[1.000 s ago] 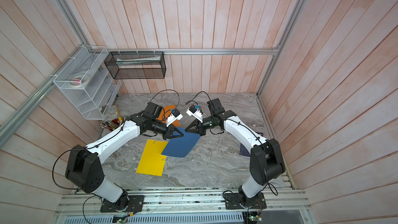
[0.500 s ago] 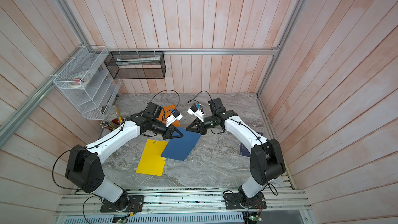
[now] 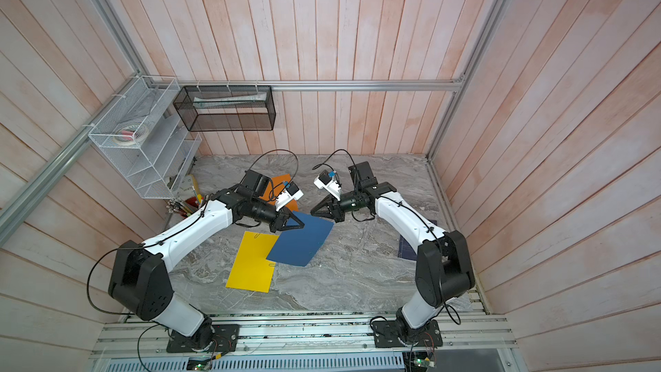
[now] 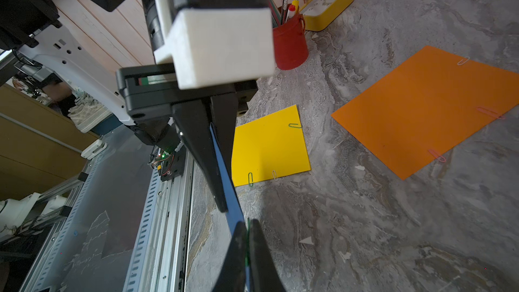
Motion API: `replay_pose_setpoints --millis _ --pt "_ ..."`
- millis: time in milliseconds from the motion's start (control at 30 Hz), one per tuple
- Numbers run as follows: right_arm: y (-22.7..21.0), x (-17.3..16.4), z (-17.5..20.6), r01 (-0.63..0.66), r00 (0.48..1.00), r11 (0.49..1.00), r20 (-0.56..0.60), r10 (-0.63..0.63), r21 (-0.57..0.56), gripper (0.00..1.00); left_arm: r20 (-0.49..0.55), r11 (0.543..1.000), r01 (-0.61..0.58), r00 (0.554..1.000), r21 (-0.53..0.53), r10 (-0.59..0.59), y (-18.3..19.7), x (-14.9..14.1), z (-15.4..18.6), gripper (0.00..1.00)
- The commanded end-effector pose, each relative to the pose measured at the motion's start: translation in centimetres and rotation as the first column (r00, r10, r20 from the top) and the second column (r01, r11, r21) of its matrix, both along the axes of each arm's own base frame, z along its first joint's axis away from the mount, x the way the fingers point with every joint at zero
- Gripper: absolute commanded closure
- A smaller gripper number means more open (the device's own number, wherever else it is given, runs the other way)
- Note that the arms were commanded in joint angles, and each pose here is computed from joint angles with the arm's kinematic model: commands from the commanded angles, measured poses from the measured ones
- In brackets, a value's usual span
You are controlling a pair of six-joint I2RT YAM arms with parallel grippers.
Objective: Unclip the paperclips from the documents
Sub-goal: Remove the paper clip from the document, then place the paper clip at the center of the board.
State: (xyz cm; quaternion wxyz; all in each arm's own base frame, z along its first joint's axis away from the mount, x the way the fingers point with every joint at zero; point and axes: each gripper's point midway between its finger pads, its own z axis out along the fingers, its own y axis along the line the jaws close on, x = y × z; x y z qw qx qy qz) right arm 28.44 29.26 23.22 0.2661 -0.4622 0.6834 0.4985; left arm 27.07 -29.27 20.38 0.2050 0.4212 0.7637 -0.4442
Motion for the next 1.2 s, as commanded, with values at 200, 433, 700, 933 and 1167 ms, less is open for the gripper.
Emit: replay_pose_setpoints --millis 200,433,700,933,1167 --pt "-1.9 1.6 1.5 0.118 0.992 0.992 -0.040 -0.117 0.044 0.93 0.023 1.000 -0.001 1.000 0.018 0.001 0.0 0.1 0.1 1.00" --pt "-6.1 4.3 -0.3 0.387 0.917 0.922 -0.115 -0.383 0.018 0.94 0.046 1.000 -0.024 0.999 0.004 0.024 -0.3 0.9 0.8 1.00" --pt "-13.1 7.8 -4.4 0.657 0.719 0.749 -0.229 -0.656 -0.084 0.93 0.062 0.998 -0.041 0.997 -0.038 0.043 -0.9 1.6 2.0 1.00" --pt "-17.9 9.3 -8.2 0.780 0.536 0.595 -0.282 -0.796 -0.194 0.93 0.067 0.998 -0.043 0.997 -0.035 0.045 -1.3 1.4 2.2 1.00" --pt "-21.7 7.5 -14.1 0.801 0.339 0.461 -0.345 -0.875 -0.382 0.93 0.080 0.998 -0.051 0.995 -0.037 0.054 -1.5 1.6 2.5 1.00"
